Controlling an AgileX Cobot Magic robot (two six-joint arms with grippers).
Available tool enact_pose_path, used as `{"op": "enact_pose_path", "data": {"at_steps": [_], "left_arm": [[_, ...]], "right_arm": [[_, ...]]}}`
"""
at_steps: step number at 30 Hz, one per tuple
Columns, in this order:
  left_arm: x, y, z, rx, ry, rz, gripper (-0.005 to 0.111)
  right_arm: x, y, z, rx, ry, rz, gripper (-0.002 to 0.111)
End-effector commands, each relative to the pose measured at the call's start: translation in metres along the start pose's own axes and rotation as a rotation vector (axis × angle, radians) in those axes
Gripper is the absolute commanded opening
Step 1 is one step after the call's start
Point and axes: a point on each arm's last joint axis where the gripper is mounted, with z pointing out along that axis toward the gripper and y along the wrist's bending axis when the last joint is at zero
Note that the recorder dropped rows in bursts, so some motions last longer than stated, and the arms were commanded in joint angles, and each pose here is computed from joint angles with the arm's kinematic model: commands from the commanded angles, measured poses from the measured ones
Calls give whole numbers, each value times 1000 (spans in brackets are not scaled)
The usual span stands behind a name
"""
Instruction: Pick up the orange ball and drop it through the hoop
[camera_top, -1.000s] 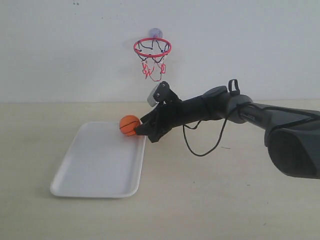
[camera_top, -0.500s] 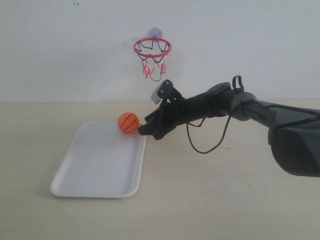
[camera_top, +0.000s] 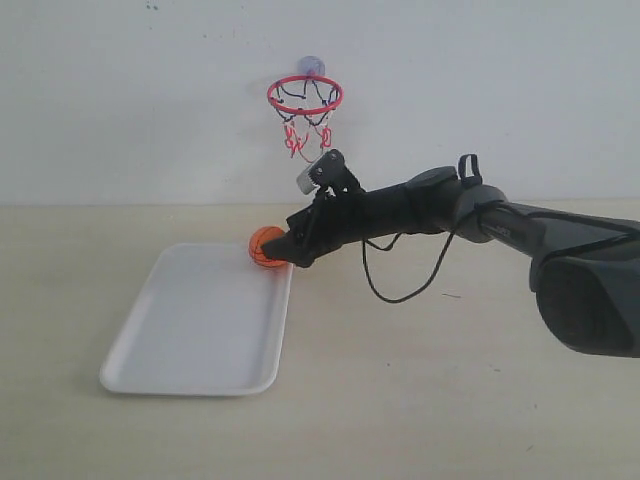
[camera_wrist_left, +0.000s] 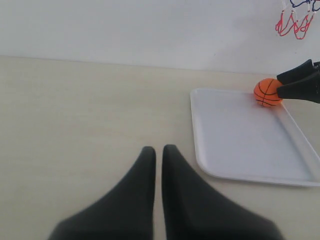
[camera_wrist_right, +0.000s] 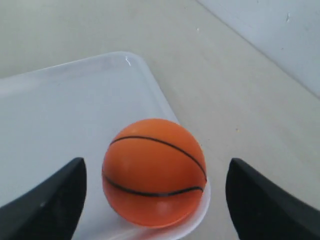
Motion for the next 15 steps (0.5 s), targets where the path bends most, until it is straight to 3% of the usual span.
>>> {"op": "enact_pose_path", "data": {"at_steps": [1, 4, 15], "left_arm": [[0, 0, 0, -2, -6, -11, 4], [0, 0, 0, -2, -6, -11, 4], [0, 0, 0, -2, -6, -11, 4]], "right_arm": [[-9, 2, 2, 22, -14, -24, 71], [-5, 6, 8, 15, -6, -44, 55], [1, 6, 11, 20, 5, -37, 55]]}}
